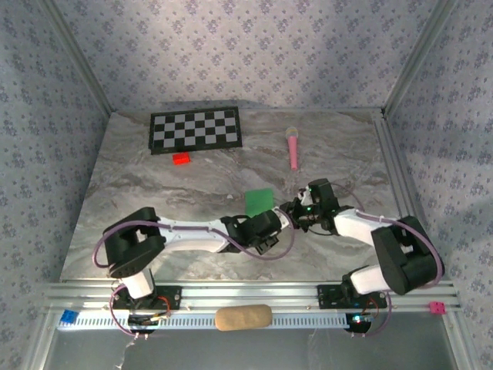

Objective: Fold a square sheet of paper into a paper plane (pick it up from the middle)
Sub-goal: Fold the triangle a second time at the center of the table.

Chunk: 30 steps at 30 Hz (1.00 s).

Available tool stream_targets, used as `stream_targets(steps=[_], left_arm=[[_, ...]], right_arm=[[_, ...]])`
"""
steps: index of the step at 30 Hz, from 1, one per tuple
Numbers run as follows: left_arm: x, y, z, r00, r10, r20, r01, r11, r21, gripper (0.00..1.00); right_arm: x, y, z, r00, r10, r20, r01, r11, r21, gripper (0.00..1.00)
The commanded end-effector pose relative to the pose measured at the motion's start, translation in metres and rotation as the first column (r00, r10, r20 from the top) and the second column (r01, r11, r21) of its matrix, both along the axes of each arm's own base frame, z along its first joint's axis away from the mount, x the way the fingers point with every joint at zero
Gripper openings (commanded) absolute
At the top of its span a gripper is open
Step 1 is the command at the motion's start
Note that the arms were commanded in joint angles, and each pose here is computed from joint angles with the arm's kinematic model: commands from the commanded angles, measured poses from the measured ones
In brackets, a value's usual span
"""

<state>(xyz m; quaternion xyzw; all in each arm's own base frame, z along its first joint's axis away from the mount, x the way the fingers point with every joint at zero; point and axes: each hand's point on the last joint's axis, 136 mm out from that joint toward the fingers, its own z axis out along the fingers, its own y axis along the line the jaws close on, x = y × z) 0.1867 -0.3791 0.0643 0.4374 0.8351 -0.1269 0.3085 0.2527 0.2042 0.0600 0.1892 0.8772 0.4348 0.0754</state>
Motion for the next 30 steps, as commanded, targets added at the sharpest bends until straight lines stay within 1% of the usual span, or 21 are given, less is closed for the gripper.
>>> stream_targets(steps=[1, 4, 7, 9, 12, 15, 18, 23, 30], left_arm=[[-0.006, -0.007, 0.019, 0.984, 0.003, -0.178, -0.035, 0.984, -0.177, 0.0], [-0.004, -0.009, 0.024, 0.956, -0.007, -0.294, -0.07, 0.966, -0.25, 0.0], [-0.004, -0.011, 0.025, 0.931, -0.016, -0.365, -0.095, 0.954, -0.285, 0.0], [-0.004, -0.012, 0.024, 0.918, -0.02, -0.396, -0.106, 0.95, -0.295, 0.0], [-0.003, -0.014, 0.022, 0.899, -0.019, -0.437, -0.13, 0.942, -0.308, 0.0], [0.0, -0.015, 0.022, 0.885, -0.011, -0.466, -0.159, 0.932, -0.324, 0.0], [0.002, -0.014, 0.02, 0.876, 0.011, -0.483, -0.195, 0.923, -0.332, 0.0], [0.007, -0.011, 0.016, 0.864, 0.055, -0.5, -0.251, 0.909, -0.333, 0.0], [0.009, -0.003, 0.008, 0.861, 0.092, -0.5, -0.276, 0.91, -0.309, 0.0]], right_arm=[[-0.006, -0.032, -0.008, 0.997, -0.068, 0.018, 0.07, 0.988, -0.141, 0.3], [-0.006, -0.052, -0.004, 0.989, -0.12, 0.09, 0.137, 0.966, -0.218, 0.32], [-0.008, -0.06, 0.002, 0.979, -0.123, 0.164, 0.161, 0.956, -0.246, 0.3], [-0.011, -0.059, 0.008, 0.978, -0.092, 0.187, 0.136, 0.961, -0.239, 0.27], [-0.018, -0.047, 0.015, 0.983, -0.019, 0.182, 0.057, 0.977, -0.204, 0.22], [-0.024, -0.03, 0.015, 0.986, 0.059, 0.156, -0.033, 0.985, -0.167, 0.14], [-0.031, -0.016, 0.006, 0.987, 0.111, 0.114, -0.088, 0.978, -0.191, 0.05], [-0.035, -0.001, -0.009, 0.989, 0.132, 0.071, -0.115, 0.973, -0.202, 0.0], [-0.037, 0.015, -0.014, 0.984, 0.169, 0.053, -0.157, 0.972, -0.174, 0.0]])
